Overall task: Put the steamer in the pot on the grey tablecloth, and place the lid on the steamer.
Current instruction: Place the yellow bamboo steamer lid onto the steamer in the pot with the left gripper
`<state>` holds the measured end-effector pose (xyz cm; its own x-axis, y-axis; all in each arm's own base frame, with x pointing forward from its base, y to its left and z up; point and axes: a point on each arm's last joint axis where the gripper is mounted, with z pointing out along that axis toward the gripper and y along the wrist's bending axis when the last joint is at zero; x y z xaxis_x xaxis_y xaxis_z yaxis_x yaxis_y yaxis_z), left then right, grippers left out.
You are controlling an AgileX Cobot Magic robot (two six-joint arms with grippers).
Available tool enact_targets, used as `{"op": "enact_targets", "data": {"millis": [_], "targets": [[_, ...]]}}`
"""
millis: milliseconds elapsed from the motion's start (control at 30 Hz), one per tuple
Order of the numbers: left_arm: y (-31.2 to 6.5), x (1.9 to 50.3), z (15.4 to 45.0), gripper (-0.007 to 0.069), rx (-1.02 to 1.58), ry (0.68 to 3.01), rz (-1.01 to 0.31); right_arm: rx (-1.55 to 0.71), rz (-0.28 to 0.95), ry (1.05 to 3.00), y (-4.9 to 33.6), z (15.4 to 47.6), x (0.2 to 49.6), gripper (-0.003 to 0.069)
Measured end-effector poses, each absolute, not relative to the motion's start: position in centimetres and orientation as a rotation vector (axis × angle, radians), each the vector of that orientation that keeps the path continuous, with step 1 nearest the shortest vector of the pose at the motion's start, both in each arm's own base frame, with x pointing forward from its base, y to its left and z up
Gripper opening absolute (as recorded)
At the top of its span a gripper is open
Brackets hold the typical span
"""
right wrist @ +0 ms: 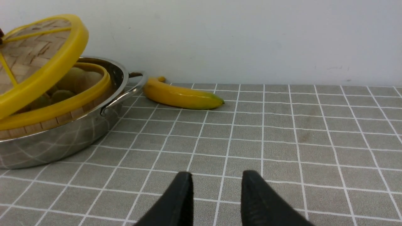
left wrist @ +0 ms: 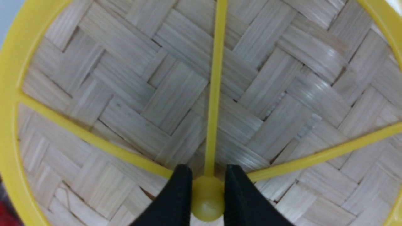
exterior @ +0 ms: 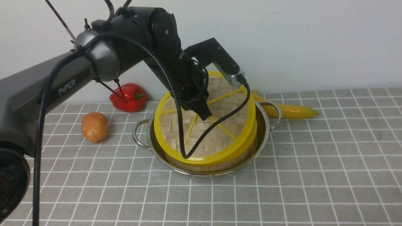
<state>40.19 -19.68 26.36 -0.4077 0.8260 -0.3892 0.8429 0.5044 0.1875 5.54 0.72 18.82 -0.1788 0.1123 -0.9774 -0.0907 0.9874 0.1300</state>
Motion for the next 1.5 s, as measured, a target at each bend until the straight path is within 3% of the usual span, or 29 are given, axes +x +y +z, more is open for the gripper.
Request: {"op": "enact_targets", "data": {"millis": [1233,1400,1500], "targets": [[-19.9,40.73,26.6,0.0121,1.338,2.263,-0.04,0.016,0.18,1.741,0.72,18.82,5.54,0.024],[-19.99,40.82,26.67,0.0176,1.325,2.253,-0.047,0.016,0.18,1.741,0.72,18.82,5.54,0.024],[-20.11,40.74,26.68,0.0253,1.317,2.259,-0.072,0.016,0.18,1.741,0.72,18.82,5.54,0.024]]}}
